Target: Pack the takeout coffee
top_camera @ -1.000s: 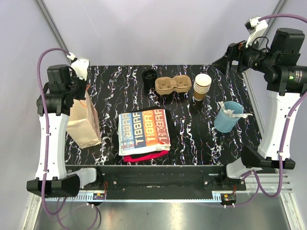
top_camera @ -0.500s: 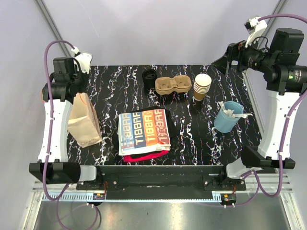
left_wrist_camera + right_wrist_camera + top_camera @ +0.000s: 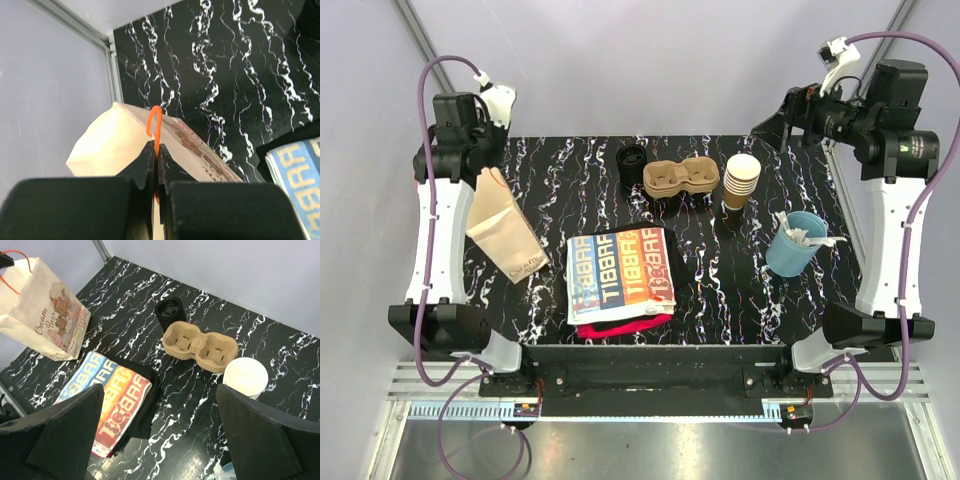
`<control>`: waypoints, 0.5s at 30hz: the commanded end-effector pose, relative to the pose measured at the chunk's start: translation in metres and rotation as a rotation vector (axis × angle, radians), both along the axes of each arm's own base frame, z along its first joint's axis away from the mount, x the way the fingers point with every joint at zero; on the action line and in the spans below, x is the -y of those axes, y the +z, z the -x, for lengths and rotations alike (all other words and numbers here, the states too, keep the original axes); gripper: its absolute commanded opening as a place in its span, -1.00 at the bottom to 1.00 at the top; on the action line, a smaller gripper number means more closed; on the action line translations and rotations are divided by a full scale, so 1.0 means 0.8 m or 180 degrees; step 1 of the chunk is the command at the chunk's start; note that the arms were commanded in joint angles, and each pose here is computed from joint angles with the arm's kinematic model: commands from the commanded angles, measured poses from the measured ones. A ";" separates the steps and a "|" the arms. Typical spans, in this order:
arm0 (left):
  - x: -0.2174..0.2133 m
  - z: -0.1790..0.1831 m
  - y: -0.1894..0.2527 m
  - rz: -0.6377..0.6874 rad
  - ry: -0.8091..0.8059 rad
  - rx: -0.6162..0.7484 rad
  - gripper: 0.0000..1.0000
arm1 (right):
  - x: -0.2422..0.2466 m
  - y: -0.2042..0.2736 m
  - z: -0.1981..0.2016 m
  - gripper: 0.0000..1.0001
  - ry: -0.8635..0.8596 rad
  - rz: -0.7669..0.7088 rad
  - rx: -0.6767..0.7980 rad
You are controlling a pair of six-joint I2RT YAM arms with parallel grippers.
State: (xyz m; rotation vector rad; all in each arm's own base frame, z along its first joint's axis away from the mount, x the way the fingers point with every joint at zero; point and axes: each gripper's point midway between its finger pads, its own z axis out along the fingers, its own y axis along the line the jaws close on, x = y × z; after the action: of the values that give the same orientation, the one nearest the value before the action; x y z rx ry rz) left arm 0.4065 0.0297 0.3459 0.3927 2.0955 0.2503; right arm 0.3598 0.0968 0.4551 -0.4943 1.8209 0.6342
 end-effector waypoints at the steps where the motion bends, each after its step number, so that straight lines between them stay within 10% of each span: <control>1: 0.013 -0.030 0.038 -0.0022 -0.0249 0.0347 -1.00 | -0.009 -0.003 -0.031 0.99 -0.0097 0.0045 0.0128; 15: 0.094 -0.093 0.030 -0.0209 -0.0921 0.0371 -0.85 | -0.079 -0.103 -0.129 0.99 -0.0451 0.0317 -0.0197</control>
State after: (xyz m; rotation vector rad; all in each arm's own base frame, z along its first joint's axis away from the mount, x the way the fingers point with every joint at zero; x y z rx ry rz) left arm 0.4705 -0.0209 0.3358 0.6248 2.0362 0.1978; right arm 0.4358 0.1566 0.3793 -0.4995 1.9479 0.5533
